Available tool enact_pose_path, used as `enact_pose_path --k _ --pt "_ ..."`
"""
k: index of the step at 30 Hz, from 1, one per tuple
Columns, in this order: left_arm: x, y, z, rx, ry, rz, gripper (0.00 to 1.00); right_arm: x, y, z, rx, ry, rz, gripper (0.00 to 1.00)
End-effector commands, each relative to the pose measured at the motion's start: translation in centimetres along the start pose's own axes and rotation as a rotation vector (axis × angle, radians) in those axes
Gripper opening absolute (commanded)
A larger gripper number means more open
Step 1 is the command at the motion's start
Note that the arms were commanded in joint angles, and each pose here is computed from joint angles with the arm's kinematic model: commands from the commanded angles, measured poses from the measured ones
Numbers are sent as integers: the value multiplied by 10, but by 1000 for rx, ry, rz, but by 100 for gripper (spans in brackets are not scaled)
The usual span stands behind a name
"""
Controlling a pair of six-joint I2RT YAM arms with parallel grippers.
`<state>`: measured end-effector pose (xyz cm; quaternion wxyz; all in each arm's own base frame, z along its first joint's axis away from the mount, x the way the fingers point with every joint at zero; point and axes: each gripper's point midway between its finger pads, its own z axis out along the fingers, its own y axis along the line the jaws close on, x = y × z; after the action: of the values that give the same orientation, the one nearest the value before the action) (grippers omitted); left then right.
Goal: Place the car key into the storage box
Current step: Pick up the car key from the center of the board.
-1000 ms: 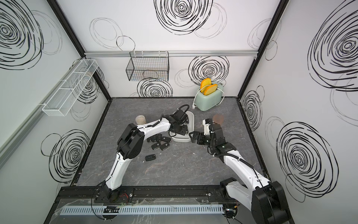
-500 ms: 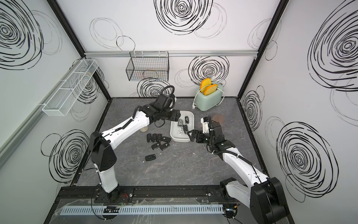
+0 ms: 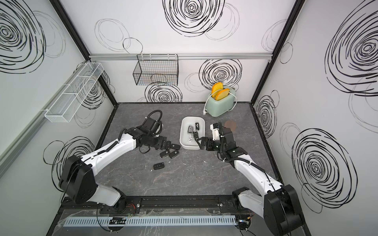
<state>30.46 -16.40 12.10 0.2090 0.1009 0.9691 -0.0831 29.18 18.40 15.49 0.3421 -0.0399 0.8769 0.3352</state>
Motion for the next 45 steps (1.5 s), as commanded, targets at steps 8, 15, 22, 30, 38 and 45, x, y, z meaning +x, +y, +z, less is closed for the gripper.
enact_pose_path --k 8,15,22,30,38,45 --pt "67 -17 -3 49 172 100 85 5 11 -5 -18 2 -10 99" --pt "121 -20 24 0 356 67 86 6 12 -7 -14 -3 -11 99" --pt "117 -23 37 -94 333 119 86 8 14 -8 -18 2 -14 99" --pt "118 -14 54 -183 374 175 86 10 12 -11 -13 -11 -5 99" --pt "112 -5 60 -215 367 198 87 10 9 -11 -3 -17 -1 99" --pt "117 -7 67 -160 396 172 75 11 7 -10 6 -14 -1 99"
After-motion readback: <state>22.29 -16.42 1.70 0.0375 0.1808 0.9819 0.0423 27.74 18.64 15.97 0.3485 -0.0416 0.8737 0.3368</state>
